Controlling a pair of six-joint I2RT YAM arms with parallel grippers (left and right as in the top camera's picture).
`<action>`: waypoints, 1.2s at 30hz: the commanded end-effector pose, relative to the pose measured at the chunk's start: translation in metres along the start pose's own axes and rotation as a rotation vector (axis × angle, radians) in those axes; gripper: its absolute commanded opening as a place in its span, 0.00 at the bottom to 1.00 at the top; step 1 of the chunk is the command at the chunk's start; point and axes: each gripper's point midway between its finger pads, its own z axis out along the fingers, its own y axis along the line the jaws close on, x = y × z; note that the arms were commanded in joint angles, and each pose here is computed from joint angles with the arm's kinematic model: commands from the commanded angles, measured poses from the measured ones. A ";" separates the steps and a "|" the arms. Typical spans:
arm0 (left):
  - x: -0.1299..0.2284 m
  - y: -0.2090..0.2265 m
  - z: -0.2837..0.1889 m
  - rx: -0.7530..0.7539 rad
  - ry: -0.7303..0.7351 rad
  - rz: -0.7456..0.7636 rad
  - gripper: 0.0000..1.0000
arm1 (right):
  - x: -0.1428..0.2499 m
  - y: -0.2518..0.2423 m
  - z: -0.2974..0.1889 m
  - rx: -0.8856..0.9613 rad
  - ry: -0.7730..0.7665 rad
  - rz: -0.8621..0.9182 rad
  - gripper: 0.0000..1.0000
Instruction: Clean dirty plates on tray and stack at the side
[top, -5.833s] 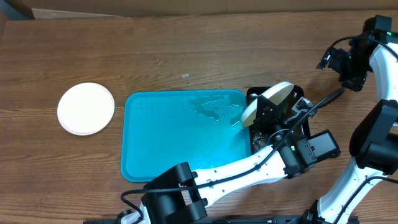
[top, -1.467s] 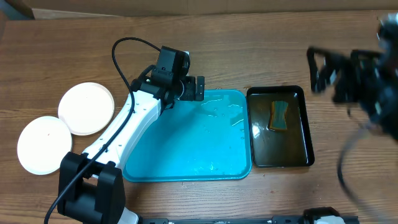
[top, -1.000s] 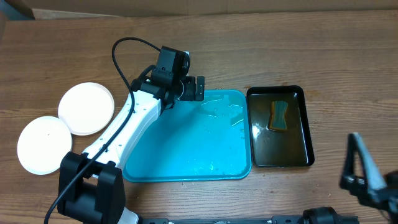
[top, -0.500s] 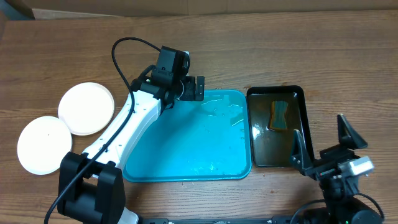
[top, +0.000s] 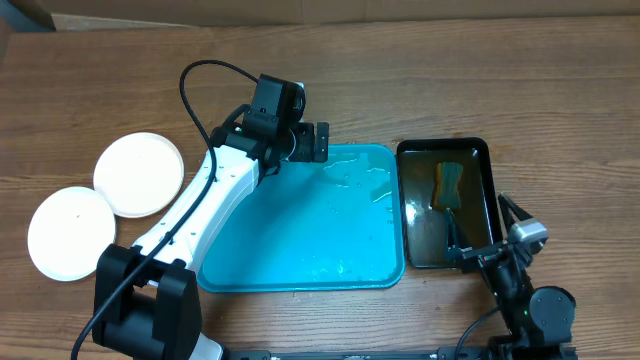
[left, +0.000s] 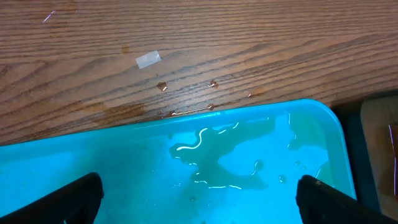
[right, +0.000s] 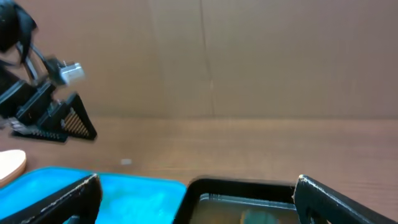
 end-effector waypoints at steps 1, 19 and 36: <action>-0.002 0.003 -0.002 -0.010 -0.010 0.015 1.00 | 0.012 -0.004 0.000 0.014 0.036 0.015 1.00; -0.002 0.003 -0.002 -0.010 -0.010 0.016 1.00 | 0.011 -0.003 0.000 0.012 0.035 0.015 1.00; 0.012 0.100 -0.036 -0.262 0.080 -0.325 1.00 | 0.011 -0.004 0.000 0.013 0.035 0.015 1.00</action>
